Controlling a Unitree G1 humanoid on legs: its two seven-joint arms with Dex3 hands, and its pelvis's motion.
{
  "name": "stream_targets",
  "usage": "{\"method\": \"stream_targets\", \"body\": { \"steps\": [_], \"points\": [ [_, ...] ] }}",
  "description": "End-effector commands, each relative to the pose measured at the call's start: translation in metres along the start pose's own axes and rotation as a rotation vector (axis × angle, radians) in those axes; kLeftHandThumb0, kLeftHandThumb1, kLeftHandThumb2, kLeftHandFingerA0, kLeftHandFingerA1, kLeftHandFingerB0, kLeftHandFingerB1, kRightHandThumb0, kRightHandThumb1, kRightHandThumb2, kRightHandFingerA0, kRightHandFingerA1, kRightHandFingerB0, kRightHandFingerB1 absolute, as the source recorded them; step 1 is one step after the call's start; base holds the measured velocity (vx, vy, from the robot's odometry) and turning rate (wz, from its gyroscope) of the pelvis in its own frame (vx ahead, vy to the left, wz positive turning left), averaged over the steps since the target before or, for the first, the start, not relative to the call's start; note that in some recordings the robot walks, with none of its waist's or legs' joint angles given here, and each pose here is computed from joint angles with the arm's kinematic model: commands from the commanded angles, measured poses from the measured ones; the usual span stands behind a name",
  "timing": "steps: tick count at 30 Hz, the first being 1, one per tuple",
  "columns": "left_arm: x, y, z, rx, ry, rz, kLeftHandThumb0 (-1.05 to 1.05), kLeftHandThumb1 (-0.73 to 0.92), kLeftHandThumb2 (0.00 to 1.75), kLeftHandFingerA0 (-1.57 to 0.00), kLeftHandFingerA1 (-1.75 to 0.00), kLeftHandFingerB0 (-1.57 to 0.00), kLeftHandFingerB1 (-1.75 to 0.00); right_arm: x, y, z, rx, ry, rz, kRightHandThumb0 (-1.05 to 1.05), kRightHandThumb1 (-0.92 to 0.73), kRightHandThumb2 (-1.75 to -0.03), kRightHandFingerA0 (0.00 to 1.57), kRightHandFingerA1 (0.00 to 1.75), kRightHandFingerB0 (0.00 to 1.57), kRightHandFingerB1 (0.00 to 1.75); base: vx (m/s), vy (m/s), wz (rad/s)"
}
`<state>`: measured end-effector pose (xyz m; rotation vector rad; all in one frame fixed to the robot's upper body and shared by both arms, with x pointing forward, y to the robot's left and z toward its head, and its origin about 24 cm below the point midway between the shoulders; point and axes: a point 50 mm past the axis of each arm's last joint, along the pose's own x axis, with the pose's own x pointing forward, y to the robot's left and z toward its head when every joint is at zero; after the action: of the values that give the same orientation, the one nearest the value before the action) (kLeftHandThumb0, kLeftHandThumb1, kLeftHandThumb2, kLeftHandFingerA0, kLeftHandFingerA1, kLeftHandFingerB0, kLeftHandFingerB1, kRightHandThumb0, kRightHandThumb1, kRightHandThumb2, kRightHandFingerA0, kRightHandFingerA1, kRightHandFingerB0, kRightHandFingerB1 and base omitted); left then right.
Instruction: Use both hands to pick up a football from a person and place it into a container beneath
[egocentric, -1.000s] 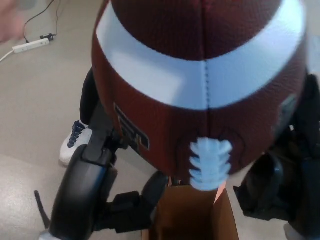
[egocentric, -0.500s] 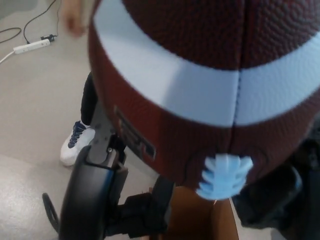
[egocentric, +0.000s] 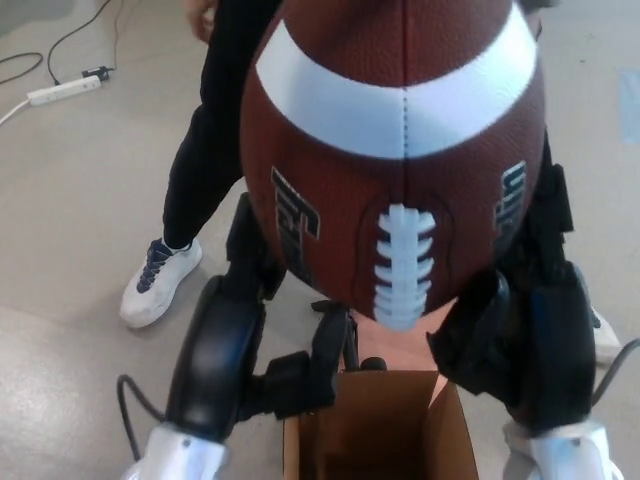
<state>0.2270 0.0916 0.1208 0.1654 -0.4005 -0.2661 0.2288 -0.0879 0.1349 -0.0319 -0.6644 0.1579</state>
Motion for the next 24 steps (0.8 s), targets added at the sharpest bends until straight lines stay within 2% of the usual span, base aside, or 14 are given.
{"method": "stream_targets", "body": {
  "steps": [1,3,4,5,6,8,13,23,24],
  "points": [
    [0.023,-0.015,0.010,-0.035,-0.068,-0.130,-0.77,0.91,0.72,-0.07,-0.21,-0.12,-0.24,0.001,0.011,-0.014,-0.043,0.065,0.141,-0.89,-0.90,-1.18,0.00,0.07,0.00,0.07,0.00,0.000,0.00],
    [0.027,-0.015,0.010,-0.016,-0.067,-0.145,-0.78,0.92,0.72,-0.07,-0.22,-0.14,-0.25,0.003,0.008,-0.015,-0.046,0.065,0.127,-0.87,-0.90,-1.18,0.00,0.08,0.00,0.08,0.00,0.000,0.00],
    [0.032,-0.017,0.011,-0.027,-0.066,-0.161,-0.81,0.82,0.80,-0.07,-0.19,-0.13,-0.25,0.005,0.004,-0.015,-0.061,0.056,0.111,-0.82,-0.87,-1.18,0.00,0.12,0.00,0.12,0.00,0.000,0.00],
    [0.033,-0.017,0.011,-0.031,-0.066,-0.165,-0.81,0.82,0.80,-0.07,-0.19,-0.13,-0.25,0.006,0.003,-0.014,-0.064,0.053,0.107,-0.82,-0.87,-1.18,0.00,0.12,0.00,0.12,0.00,0.000,0.00],
    [0.037,-0.016,0.011,-0.022,-0.070,-0.168,-0.76,0.76,1.11,0.00,-0.26,-0.16,-0.36,0.009,0.002,-0.015,-0.061,0.047,0.098,-0.83,-0.88,-1.17,0.00,0.11,0.00,0.11,0.00,0.000,0.00],
    [0.041,-0.017,0.011,-0.009,-0.066,-0.179,-0.81,0.79,1.12,-0.04,-0.25,-0.13,-0.34,0.011,-0.001,-0.015,-0.043,0.047,0.088,-0.90,-0.91,-1.17,0.00,0.04,0.00,0.03,0.00,0.000,0.00],
    [0.047,-0.021,0.009,-0.021,-0.038,-0.208,-0.86,0.82,1.13,-0.03,-0.19,-0.14,-0.29,0.013,-0.007,-0.016,-0.031,0.036,0.073,-0.89,-0.92,-1.16,0.00,0.04,0.00,0.03,0.00,0.000,0.00],
    [0.063,-0.017,0.001,0.040,-0.014,-0.232,-0.81,0.83,1.13,-0.05,-0.21,-0.10,-0.27,0.019,-0.026,-0.026,-0.072,0.083,0.078,-0.81,-0.88,-1.17,0.00,0.12,0.00,0.12,0.00,0.000,0.00],
    [0.067,-0.011,-0.006,0.036,0.014,-0.239,-0.82,0.83,1.13,-0.06,-0.20,-0.08,-0.24,0.022,-0.033,-0.032,-0.096,0.132,0.108,-0.83,-0.77,-0.98,0.00,0.08,0.00,0.15,0.00,0.000,0.00]
  ]
}}
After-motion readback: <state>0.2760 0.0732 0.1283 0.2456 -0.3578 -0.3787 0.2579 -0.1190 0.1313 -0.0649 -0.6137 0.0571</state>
